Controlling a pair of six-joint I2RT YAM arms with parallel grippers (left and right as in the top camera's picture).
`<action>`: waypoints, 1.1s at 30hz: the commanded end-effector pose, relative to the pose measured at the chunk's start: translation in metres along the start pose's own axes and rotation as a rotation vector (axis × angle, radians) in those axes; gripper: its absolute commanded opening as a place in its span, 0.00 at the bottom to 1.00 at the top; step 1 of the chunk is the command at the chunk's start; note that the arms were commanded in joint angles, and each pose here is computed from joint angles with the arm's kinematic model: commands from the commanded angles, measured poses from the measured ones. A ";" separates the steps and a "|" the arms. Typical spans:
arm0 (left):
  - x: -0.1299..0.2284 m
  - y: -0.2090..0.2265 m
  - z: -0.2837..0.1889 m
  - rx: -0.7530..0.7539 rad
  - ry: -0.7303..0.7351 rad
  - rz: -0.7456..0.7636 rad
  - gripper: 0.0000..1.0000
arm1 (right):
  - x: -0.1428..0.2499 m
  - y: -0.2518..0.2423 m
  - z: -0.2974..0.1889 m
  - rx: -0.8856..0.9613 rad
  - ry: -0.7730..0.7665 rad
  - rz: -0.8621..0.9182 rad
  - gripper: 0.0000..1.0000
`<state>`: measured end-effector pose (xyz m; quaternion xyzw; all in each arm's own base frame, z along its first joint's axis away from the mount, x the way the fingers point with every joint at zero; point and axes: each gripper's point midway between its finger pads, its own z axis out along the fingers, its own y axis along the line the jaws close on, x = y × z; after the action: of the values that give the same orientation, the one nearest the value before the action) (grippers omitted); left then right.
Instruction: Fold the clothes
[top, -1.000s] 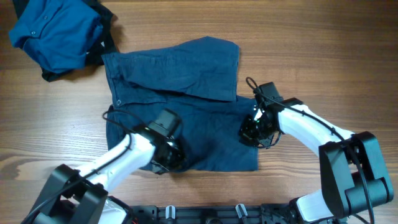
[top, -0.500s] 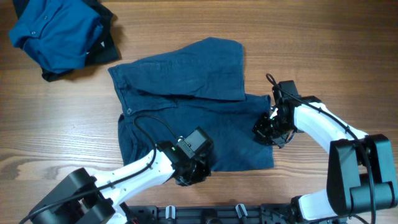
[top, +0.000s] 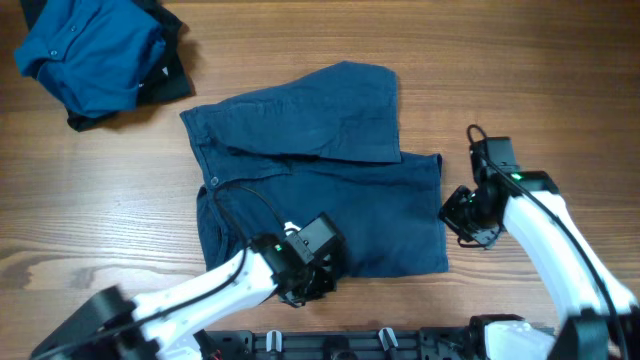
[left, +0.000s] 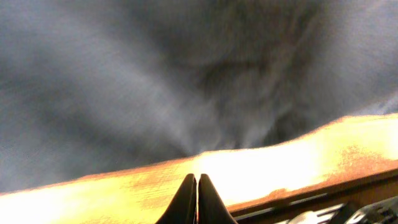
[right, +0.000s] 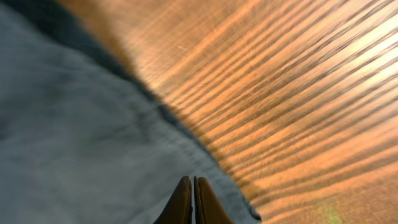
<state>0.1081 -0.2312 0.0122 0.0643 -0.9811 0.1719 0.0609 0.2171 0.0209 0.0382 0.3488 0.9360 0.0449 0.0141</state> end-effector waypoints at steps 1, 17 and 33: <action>-0.032 -0.018 -0.061 0.017 -0.270 0.048 0.04 | -0.017 0.024 -0.059 -0.155 -0.161 -0.096 0.04; -0.185 0.053 -0.221 -0.121 -0.855 -0.062 0.89 | -0.006 0.223 -0.188 -0.685 -0.246 -0.726 0.18; -0.266 0.113 -0.099 -0.092 -0.540 -0.191 0.43 | -0.066 0.284 -0.002 -0.332 -0.080 -0.721 0.04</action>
<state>0.3573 -0.0601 0.0432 0.2064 -0.9550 0.0912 -0.1925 0.4377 0.2061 0.0738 -0.0067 0.9691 0.2266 0.0969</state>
